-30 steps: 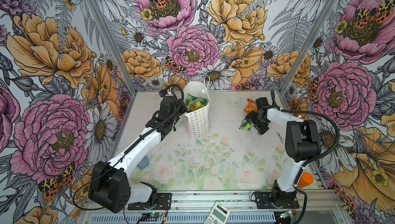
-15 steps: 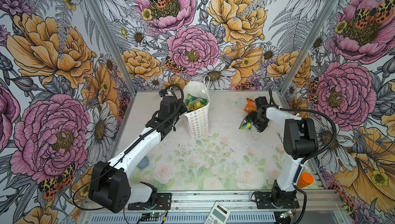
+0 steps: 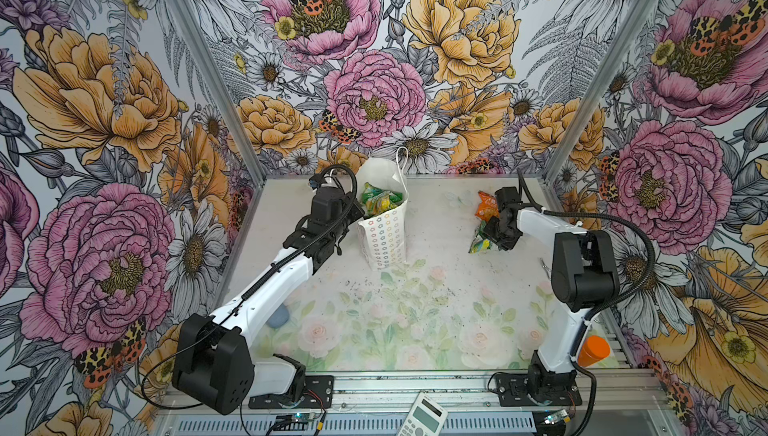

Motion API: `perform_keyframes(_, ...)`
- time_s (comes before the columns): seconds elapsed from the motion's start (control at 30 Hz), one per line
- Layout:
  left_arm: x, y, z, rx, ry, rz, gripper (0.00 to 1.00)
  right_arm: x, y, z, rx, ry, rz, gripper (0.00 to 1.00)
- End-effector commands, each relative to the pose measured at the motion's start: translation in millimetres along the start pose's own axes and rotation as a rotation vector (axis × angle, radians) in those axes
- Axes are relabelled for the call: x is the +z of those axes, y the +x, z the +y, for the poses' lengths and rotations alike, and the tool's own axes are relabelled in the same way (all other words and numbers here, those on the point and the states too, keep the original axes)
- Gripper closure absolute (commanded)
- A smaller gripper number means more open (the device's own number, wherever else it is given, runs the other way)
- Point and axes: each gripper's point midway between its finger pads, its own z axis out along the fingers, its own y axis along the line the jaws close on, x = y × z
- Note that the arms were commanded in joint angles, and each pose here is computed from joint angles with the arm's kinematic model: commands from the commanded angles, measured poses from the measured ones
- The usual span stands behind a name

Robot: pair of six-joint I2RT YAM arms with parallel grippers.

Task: Place the snacks into the paper bag
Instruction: 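Lift the green packet and carry it over the bag with the right gripper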

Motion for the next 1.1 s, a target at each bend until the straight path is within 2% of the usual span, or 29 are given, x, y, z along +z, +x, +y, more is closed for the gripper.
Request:
perform_keyframes(0.0, -6, -8, -6, -0.008, 0.031, -0.019, 1.00, -11, 1, -2, -0.049, -0.014, -0.009, 0.58)
perform_keyframes(0.27, -6, -8, -7, -0.009, 0.037, -0.019, 1.00, -47, -5, 21, -0.116, -0.146, -0.059, 0.67)
perform_keyframes(0.47, -6, -8, -7, -0.011, 0.037, -0.018, 1.00, -92, -13, 40, -0.169, -0.261, -0.140, 0.72)
perform_keyframes(0.63, -7, -8, -8, -0.010, 0.042, -0.019, 1.00, -147, -19, 63, -0.245, -0.394, -0.236, 0.74)
perform_keyframes(0.77, -7, -9, -8, -0.011, 0.044, -0.020, 1.00, -204, -18, 90, -0.366, -0.498, -0.362, 0.77)
perform_keyframes(1.07, -6, -8, -10, -0.012, 0.047, -0.019, 1.00, -323, 14, 156, -0.640, -0.695, -0.608, 0.81)
